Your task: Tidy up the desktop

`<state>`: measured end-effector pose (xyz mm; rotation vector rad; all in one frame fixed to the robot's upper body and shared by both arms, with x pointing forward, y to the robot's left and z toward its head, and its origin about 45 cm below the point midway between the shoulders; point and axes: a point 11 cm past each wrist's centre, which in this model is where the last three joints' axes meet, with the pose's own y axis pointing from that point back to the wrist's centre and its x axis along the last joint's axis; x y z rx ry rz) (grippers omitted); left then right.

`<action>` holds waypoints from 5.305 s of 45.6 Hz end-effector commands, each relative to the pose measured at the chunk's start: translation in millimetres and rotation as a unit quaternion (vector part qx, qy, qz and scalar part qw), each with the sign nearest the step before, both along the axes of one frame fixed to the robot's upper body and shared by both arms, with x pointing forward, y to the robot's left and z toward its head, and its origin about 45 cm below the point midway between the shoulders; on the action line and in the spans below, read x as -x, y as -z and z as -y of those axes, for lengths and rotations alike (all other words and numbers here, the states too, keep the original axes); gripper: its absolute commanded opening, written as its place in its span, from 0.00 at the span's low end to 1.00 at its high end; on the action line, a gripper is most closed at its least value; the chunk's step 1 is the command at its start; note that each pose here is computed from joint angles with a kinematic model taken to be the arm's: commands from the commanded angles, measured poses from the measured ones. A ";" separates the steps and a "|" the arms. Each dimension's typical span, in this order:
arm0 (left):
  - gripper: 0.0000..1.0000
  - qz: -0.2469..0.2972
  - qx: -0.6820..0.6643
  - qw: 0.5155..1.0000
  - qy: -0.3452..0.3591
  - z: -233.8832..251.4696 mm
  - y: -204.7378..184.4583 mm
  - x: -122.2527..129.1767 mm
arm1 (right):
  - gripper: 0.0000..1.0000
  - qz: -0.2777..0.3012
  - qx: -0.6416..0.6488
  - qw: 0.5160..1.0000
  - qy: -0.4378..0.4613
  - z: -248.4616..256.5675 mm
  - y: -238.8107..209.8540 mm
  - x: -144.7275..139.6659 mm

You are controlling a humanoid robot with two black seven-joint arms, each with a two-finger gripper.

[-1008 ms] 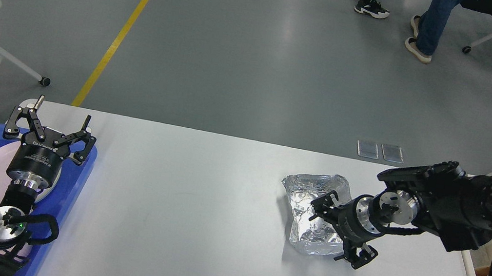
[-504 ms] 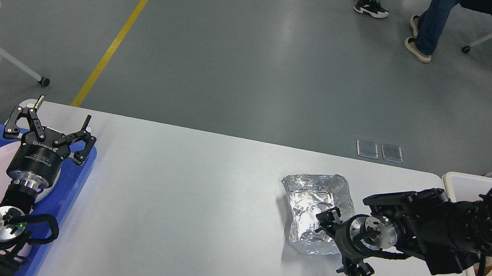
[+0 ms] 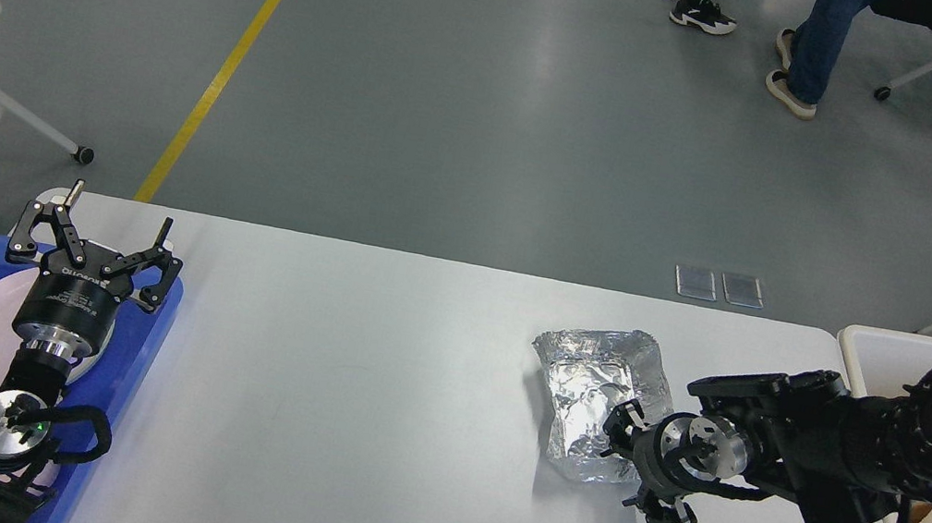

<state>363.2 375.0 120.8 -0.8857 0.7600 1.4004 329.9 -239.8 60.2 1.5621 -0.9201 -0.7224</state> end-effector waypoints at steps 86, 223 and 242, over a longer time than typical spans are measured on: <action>0.96 0.000 0.000 1.000 0.000 0.0 -0.1 -0.1 | 0.00 -0.020 0.073 0.938 -0.338 18.4 -296.8 23.3; 0.96 0.000 0.000 1.000 -0.001 -0.1 -0.2 0.0 | 1.00 -0.008 0.241 0.959 -0.149 246.2 -145.7 -32.7; 0.96 -0.001 0.000 1.000 -0.001 -0.5 0.8 0.7 | 1.00 0.135 0.017 0.983 -0.126 128.8 -161.3 -89.4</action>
